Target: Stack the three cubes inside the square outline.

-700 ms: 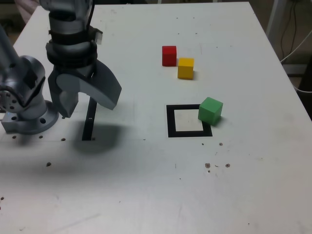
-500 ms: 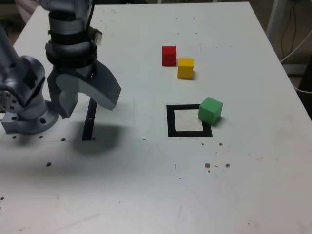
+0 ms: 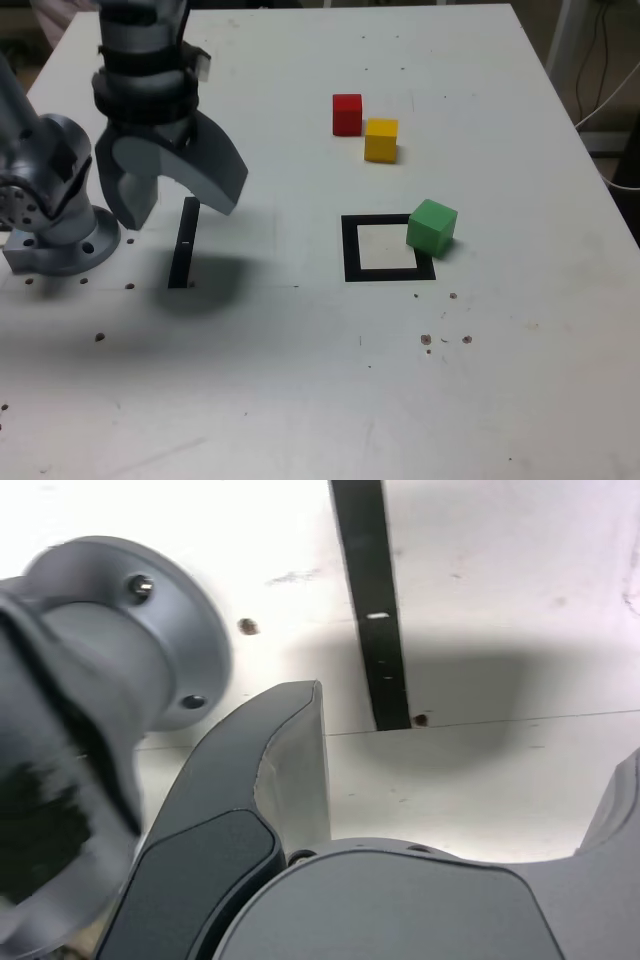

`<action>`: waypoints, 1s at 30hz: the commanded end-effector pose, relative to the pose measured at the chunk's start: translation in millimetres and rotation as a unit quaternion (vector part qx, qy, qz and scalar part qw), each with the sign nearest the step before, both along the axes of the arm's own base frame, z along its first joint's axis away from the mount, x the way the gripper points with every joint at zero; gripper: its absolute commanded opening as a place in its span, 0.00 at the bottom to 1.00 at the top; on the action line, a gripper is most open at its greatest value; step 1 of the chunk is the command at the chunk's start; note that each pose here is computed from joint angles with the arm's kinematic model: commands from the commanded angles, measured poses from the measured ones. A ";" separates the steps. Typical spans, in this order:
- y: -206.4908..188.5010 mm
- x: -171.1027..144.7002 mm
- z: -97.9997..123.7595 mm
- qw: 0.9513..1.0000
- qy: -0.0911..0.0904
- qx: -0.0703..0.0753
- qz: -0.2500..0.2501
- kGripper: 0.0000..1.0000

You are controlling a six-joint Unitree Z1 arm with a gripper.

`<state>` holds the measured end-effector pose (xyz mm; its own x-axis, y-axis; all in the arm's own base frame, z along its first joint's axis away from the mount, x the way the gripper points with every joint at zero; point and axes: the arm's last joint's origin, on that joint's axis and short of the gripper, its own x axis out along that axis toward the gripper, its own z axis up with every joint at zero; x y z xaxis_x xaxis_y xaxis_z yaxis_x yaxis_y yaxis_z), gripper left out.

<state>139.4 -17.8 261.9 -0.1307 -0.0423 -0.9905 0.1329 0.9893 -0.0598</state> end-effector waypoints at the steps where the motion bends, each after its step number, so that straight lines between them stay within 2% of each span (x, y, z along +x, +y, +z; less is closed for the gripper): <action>1: 3.0 1.8 2.3 1.000 -0.004 0.003 0.002 0.99; 6: 13.5 11.7 7.0 1.000 -0.015 0.012 0.005 0.99; 12: 32.0 22.6 15.2 0.999 -0.031 0.031 0.016 0.99; 20: 56.2 44.5 41.5 0.997 -0.056 0.049 0.034 1.00; 26: 74.5 58.4 55.3 0.996 -0.056 0.054 0.050 0.99; 30: 90.6 72.6 59.5 0.995 -0.055 0.052 0.062 0.99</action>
